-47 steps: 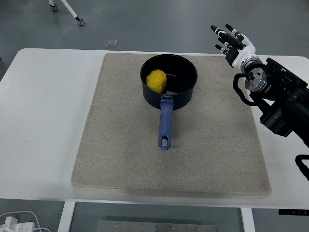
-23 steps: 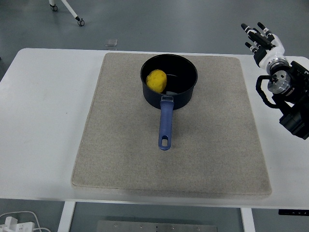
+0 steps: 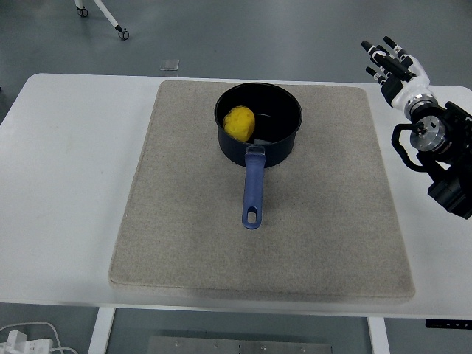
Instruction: Put the potato in the blue pot
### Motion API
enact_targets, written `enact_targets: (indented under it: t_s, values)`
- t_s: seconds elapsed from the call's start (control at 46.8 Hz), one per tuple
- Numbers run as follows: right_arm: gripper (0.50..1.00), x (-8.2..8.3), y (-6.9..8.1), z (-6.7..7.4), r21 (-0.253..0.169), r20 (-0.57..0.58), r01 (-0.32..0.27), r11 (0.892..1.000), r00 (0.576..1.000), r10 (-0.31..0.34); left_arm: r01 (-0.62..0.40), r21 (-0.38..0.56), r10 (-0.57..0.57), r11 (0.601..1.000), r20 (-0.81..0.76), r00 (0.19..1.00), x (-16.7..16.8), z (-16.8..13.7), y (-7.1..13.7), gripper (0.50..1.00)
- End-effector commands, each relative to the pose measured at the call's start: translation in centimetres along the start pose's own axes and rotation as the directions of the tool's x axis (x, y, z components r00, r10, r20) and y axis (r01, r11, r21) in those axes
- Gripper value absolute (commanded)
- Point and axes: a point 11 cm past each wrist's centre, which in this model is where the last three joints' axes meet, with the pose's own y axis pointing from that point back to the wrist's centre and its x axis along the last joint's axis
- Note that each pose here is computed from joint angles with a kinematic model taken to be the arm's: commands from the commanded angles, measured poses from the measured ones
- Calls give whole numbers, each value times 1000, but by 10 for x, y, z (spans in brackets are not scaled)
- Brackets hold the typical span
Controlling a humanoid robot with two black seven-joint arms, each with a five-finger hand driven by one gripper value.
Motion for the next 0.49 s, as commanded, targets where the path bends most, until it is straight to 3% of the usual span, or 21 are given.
enact_targets:
  t_s: [0.0, 0.299, 0.47]
  values:
    - [917, -3, -1, -1, 2, 2, 3, 1000, 1000, -3, 0, 2, 0, 1000, -1, 1000, 0, -1, 0, 999]
    - [917, -29, -3, 3, -3, 12, 42, 999, 999, -42, -7, 0, 7, 1000, -4, 1000, 3, 0, 0, 999]
    - [915, -32, -3, 5, -5, 14, 45, 999, 999, -45, -7, 1, 7, 1000, -5, 1000, 3, 0, 0, 999]
